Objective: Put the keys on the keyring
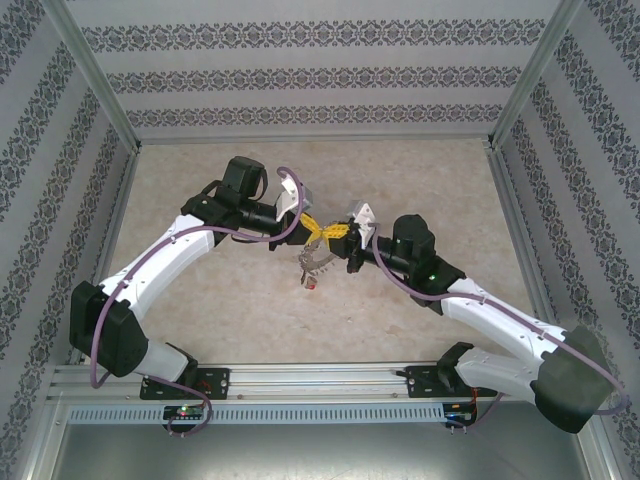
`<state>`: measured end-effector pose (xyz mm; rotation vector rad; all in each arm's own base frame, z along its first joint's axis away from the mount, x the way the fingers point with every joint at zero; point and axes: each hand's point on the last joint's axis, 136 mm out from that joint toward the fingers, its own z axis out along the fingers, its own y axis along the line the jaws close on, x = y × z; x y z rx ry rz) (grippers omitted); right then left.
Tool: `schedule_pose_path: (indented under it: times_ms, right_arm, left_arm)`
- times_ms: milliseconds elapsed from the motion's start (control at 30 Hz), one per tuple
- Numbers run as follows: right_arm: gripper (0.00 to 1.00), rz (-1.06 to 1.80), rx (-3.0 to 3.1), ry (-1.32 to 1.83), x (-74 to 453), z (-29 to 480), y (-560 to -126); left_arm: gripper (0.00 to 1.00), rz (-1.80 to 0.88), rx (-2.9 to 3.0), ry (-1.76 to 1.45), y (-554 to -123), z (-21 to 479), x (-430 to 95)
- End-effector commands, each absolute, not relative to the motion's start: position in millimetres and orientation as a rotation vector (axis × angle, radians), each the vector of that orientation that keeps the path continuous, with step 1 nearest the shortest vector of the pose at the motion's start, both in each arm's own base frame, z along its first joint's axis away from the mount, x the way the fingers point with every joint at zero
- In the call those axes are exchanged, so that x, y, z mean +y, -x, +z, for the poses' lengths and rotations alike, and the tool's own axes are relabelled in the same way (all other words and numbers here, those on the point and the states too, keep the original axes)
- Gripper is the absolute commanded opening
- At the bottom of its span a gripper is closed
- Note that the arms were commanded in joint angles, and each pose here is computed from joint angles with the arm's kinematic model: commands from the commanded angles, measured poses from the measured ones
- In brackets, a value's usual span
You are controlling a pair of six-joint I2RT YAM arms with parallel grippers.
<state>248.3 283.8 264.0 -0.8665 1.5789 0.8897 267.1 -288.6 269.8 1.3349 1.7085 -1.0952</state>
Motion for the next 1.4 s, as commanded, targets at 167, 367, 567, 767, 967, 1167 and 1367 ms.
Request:
schedule_pose_path:
  times_ms: [167,367,567,767,967,1167,1367]
  right_arm:
    - [0.10,0.850,1.415,1.320,284.1,264.8,-212.3]
    - [0.22,0.855,1.418,1.501,279.4,258.9,-203.0]
    - [0.28,0.908,1.419,1.553,283.2,262.1,-204.4]
    - [0.32,0.902,1.465,1.506,286.1,262.4,-219.7]
    - [0.33,0.943,1.455,1.429,283.5,280.0,-227.2]
    - [0.34,0.980,1.448,1.458,287.0,276.0,-220.5]
    - [0.34,0.997,1.433,1.522,294.1,267.6,-207.3]
  left_arm:
    - [0.00,-1.027,1.659,-1.451,-252.3,278.6,-281.7]
    - [0.00,-1.025,1.557,-1.541,-238.9,283.3,-282.4]
    - [0.00,-1.034,1.526,-1.570,-234.1,284.7,-284.9]
    - [0.00,-1.065,1.475,-1.596,-225.2,288.5,-286.5]
    - [0.00,-1.065,1.468,-1.598,-223.9,289.8,-286.2]
    - [0.00,-1.073,1.464,-1.585,-224.9,292.4,-287.7]
    - [0.00,-1.070,1.463,-1.577,-227.2,294.6,-288.5]
